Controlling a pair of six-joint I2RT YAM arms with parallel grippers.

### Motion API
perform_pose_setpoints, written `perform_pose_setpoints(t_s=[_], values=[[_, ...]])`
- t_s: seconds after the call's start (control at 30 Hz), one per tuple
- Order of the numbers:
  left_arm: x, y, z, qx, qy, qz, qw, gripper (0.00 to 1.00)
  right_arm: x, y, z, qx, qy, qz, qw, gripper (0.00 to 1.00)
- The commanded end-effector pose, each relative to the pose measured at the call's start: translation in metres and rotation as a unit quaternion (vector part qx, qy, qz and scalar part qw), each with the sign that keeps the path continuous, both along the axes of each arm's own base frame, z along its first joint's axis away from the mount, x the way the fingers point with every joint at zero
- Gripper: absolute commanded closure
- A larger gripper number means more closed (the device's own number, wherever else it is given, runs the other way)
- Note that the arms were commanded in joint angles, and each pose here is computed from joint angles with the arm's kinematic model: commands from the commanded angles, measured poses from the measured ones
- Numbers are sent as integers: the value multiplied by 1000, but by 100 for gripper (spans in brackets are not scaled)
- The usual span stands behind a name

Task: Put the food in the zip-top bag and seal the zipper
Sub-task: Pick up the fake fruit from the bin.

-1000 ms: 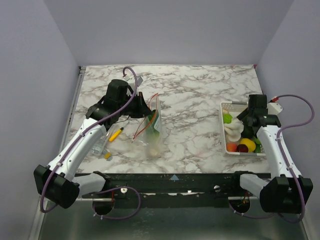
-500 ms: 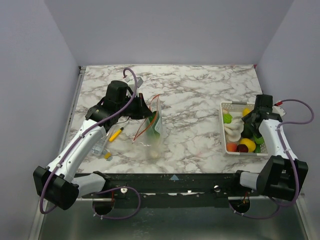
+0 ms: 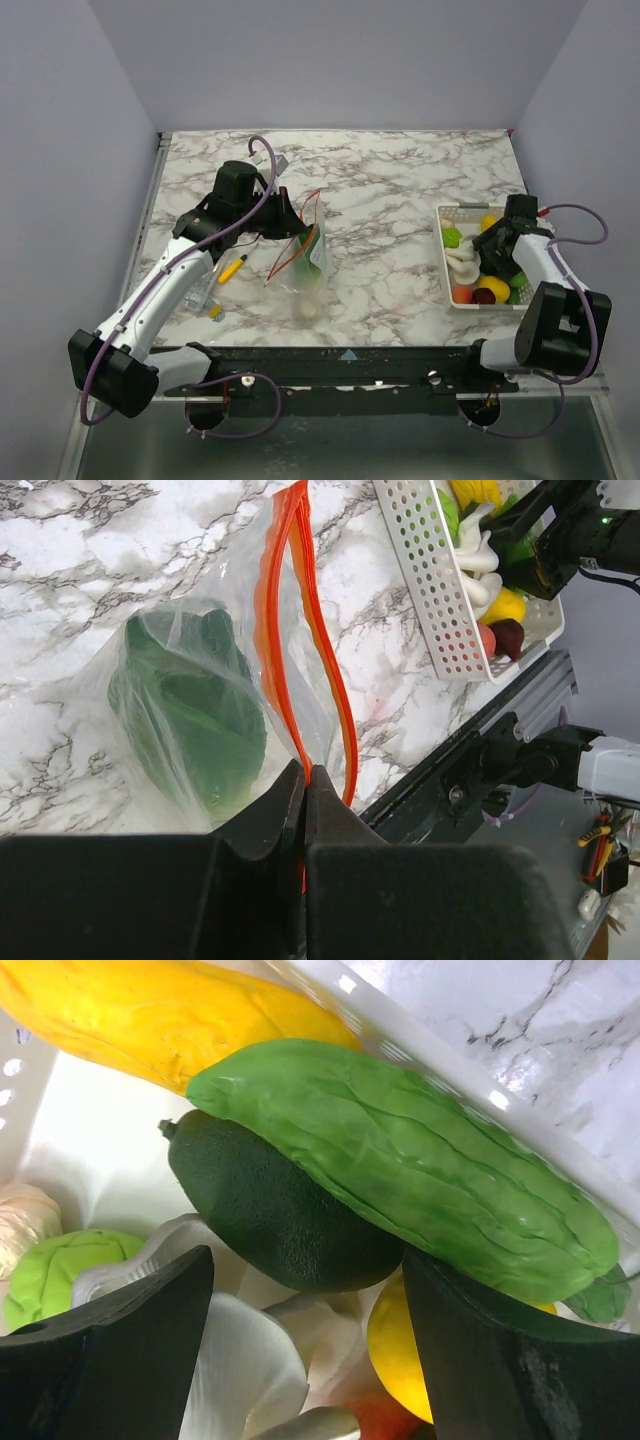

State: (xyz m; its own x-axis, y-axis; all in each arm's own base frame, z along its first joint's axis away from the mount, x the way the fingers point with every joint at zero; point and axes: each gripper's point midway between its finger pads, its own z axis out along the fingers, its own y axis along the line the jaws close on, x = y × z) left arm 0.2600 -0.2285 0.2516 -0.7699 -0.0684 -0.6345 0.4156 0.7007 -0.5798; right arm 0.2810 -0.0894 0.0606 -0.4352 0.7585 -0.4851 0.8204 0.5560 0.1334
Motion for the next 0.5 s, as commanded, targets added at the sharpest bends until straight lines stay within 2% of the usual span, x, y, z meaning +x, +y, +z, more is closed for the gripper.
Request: perform_pose_setpoints(t_s=[0.0,0.27,0.47], values=[[-2,-6,2,-8,-5,-17,1000,100,-1,0,-20,11,6,9,1000,20],[-1,-7,-2,-6,2,-19,1000,100,2,-5,-35,-2,23,39,999,20],[-1,-10,-3,-9,8,-25,1000,100,12,1,-5,-2,-23,73,997,40]])
